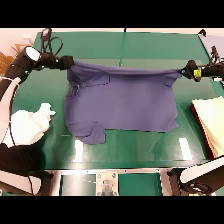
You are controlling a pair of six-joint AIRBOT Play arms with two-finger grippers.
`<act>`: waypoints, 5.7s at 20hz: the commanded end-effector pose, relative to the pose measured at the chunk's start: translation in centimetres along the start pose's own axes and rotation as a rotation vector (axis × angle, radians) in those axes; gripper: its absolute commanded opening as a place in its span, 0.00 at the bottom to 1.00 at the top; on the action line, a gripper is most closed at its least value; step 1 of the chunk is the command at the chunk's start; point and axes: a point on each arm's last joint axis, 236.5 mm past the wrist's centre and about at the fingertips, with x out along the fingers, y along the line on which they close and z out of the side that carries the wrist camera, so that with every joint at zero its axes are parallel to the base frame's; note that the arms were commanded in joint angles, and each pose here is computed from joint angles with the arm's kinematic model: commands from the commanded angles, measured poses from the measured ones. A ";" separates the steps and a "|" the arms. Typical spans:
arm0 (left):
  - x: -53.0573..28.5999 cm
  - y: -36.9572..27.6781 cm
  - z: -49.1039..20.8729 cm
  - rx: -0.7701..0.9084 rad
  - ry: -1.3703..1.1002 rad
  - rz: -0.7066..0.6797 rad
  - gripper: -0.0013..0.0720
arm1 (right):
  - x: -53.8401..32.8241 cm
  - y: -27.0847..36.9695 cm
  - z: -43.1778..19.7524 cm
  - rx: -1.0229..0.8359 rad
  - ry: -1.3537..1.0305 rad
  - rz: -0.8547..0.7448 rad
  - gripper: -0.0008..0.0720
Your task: Fold the shirts.
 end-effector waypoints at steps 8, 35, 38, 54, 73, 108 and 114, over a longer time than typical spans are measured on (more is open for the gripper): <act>2.0 2.7 -11.9 -0.018 0.380 0.041 0.06 | 2.2 -5.0 -11.0 0.087 0.327 -0.086 0.03; -12.4 -1.6 -32.5 -0.262 0.663 0.034 0.97 | -10.7 -6.4 -30.7 0.484 0.208 -0.260 0.12; -10.1 -3.1 -33.2 -0.395 0.579 -0.043 0.75 | -9.1 -7.2 -30.8 0.488 0.152 -0.242 0.22; -7.3 -5.8 -34.1 -0.458 0.468 -0.169 0.06 | -3.4 -6.6 -30.7 0.461 0.166 -0.189 0.04; -15.0 -8.7 -18.7 -0.022 0.424 -0.144 0.06 | -13.1 1.0 -22.7 0.265 0.039 -0.086 0.04; -0.7 -6.8 -3.2 -0.052 0.341 -0.217 0.07 | 3.6 -8.1 -12.4 0.105 0.437 0.080 0.80; 0.9 -12.4 -2.5 -0.018 0.272 -0.299 0.07 | 4.4 -6.2 -11.2 0.066 0.421 0.096 0.04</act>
